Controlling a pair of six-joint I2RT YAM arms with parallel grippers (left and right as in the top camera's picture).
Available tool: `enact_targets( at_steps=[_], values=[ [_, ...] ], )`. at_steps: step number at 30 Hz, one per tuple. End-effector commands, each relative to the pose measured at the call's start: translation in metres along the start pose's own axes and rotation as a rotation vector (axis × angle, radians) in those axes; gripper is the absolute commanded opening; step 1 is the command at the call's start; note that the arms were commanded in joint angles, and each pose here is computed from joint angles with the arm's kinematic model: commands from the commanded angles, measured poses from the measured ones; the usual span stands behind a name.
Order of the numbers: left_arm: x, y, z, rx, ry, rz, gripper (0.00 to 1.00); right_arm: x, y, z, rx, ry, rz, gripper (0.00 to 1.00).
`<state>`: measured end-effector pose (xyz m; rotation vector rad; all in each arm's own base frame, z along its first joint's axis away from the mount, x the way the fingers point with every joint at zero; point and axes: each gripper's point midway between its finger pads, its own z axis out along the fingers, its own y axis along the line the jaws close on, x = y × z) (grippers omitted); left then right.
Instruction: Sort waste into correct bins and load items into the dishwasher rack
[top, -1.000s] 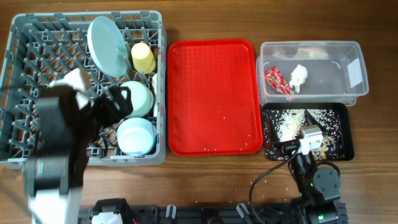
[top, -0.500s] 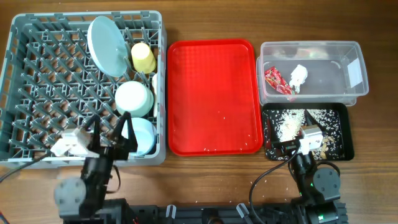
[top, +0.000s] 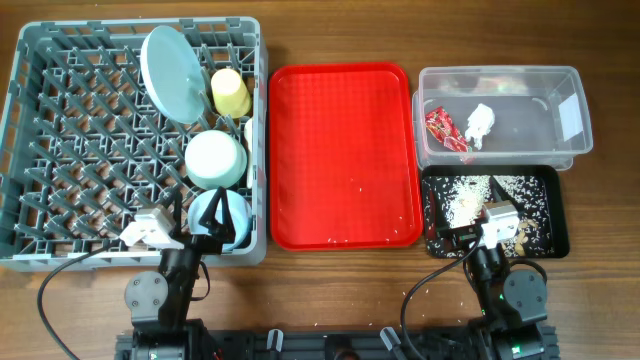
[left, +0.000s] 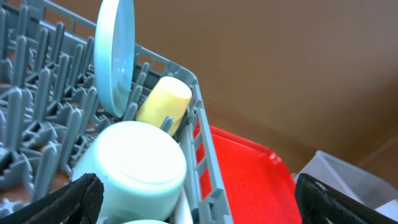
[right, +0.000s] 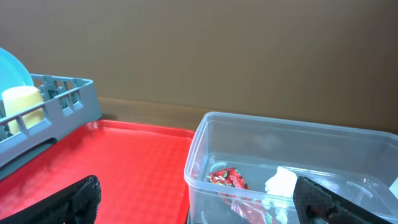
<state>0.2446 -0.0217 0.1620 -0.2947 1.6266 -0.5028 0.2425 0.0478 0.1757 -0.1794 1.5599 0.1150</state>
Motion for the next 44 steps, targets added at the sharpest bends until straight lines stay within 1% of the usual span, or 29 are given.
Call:
enact_targets(
  at_steps=[1,3,44],
  values=[
    [0.0015,0.0016,-0.0001,-0.009,-0.001,0.271,1.0,-0.0018,0.0033,-0.0004,-0.019,-0.009,0.018,1.0],
    [0.0015,0.0016,-0.0001,-0.009,-0.001,0.294,1.0,-0.0018,0.0033,-0.0004,-0.019,-0.009,0.018,1.0],
    [0.0009,0.0013,0.0,-0.007,-0.003,0.291,1.0,-0.0016,0.0034,-0.0004,-0.019,-0.008,0.018,1.0]
  ],
)
